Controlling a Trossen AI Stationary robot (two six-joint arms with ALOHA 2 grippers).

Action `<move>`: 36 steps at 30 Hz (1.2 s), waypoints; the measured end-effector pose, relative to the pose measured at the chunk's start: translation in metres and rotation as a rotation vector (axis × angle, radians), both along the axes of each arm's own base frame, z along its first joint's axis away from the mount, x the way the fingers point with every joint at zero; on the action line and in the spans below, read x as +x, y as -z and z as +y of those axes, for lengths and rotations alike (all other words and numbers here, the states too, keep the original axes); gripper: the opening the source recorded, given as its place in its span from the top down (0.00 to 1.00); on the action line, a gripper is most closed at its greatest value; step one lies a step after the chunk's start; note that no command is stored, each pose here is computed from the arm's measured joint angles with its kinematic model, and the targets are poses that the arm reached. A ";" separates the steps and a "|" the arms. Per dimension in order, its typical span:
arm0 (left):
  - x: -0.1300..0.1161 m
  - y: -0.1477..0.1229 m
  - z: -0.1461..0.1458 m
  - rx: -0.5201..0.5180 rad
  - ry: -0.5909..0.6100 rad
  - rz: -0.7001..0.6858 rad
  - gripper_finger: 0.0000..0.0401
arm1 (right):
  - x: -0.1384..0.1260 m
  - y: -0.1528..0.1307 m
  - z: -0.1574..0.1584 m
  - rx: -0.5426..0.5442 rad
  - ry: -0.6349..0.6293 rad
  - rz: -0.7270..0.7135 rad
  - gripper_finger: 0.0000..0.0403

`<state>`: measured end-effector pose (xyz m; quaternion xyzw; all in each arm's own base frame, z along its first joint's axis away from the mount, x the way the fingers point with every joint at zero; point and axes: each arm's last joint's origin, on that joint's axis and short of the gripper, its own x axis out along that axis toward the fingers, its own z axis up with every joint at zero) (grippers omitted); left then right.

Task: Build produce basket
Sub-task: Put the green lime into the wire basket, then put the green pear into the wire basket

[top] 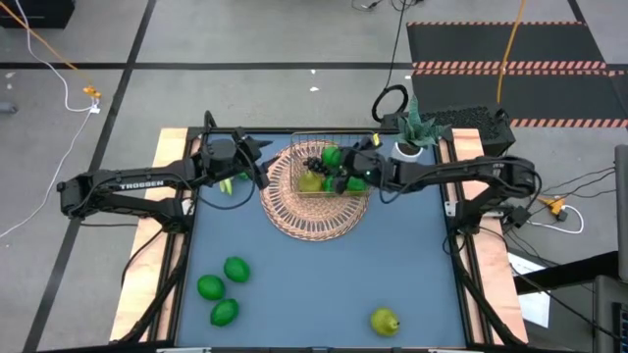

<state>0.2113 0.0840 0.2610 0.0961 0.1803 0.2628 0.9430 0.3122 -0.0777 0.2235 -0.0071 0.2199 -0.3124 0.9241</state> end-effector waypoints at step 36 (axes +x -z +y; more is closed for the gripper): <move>0.029 0.028 0.010 -0.009 0.027 0.052 0.42 | -0.037 -0.074 0.123 0.228 -0.625 -0.279 0.19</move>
